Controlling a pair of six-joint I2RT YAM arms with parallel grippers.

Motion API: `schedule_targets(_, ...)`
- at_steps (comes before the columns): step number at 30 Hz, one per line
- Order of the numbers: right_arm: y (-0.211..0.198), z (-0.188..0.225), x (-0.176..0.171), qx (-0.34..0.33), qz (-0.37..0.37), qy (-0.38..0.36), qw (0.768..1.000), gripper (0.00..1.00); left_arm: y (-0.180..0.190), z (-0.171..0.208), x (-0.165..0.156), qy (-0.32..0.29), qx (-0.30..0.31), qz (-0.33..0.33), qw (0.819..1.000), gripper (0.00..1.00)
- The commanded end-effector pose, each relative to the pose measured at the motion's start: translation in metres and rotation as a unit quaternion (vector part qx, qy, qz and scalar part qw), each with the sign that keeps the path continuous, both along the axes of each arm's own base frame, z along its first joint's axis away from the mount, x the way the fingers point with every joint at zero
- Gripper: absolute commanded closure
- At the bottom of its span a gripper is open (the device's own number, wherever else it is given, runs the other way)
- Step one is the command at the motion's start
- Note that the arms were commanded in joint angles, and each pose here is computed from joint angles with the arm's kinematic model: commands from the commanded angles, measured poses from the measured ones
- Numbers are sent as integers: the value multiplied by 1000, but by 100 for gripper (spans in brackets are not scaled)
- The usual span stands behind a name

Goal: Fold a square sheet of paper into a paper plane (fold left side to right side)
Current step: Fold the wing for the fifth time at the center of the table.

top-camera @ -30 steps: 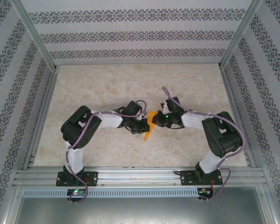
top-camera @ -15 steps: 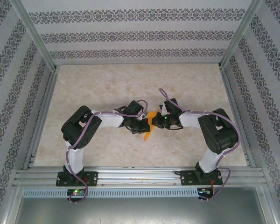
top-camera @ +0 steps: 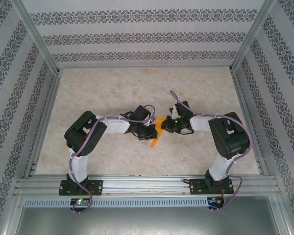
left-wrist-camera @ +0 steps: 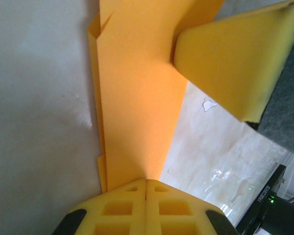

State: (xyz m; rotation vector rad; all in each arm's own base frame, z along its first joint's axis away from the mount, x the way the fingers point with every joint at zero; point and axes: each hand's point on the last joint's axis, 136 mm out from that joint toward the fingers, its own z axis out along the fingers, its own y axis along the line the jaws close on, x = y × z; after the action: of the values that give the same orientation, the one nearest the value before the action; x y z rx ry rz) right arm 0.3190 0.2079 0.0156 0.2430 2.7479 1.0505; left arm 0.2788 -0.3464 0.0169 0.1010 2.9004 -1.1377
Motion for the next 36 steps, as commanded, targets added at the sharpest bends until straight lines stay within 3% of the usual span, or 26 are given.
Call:
schedule_targets(1,-25,-10,22,-44,-29,-18,998,100,47,-63,-45,81,133,0,988,100)
schedule_targets(36,-80,-3,83,-68,-68,-29,995,100,48,-65,-46,81,131,4,988,100)
